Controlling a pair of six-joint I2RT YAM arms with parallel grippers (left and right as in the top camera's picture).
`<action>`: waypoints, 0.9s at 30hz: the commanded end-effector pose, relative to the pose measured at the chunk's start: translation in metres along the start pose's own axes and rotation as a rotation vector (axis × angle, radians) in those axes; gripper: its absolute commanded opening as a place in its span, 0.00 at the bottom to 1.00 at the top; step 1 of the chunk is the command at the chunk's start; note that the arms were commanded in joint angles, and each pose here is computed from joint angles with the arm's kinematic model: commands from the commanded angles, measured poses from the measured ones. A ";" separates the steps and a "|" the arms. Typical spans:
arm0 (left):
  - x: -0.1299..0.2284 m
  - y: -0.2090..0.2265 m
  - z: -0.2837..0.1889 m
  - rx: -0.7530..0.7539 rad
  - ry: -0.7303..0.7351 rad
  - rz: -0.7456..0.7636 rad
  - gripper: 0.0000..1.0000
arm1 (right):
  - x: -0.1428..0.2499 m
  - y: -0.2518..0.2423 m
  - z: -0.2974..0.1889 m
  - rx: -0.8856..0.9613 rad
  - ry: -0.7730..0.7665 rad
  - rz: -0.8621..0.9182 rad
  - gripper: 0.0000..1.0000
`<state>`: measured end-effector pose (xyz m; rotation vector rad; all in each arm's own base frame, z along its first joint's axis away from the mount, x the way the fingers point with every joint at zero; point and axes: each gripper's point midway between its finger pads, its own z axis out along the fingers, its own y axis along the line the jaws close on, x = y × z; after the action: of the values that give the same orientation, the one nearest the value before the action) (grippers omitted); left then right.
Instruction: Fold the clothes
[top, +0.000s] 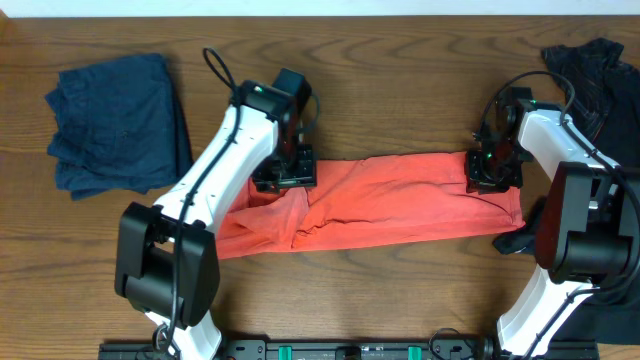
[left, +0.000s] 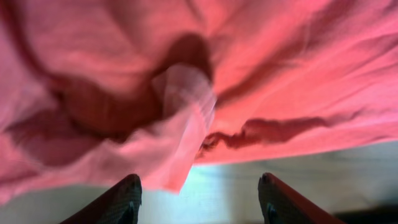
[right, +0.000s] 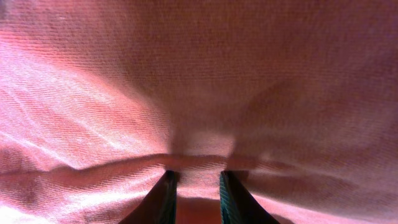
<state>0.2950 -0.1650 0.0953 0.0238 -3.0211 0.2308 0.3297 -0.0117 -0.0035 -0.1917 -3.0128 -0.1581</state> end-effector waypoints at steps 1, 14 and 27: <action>0.003 0.006 0.017 -0.051 -0.003 0.032 0.62 | 0.015 -0.002 0.024 0.003 0.079 0.000 0.23; 0.000 0.005 0.034 -0.016 -0.056 0.056 0.06 | 0.016 -0.002 0.024 0.003 0.085 0.001 0.24; -0.034 -0.065 -0.009 0.186 -0.341 0.214 0.10 | 0.016 -0.002 0.024 0.004 0.085 0.001 0.24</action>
<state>0.3381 -0.2173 0.1200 -0.2108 -3.3654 0.5840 0.3294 -0.0114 -0.0033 -0.1919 -3.0108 -0.1609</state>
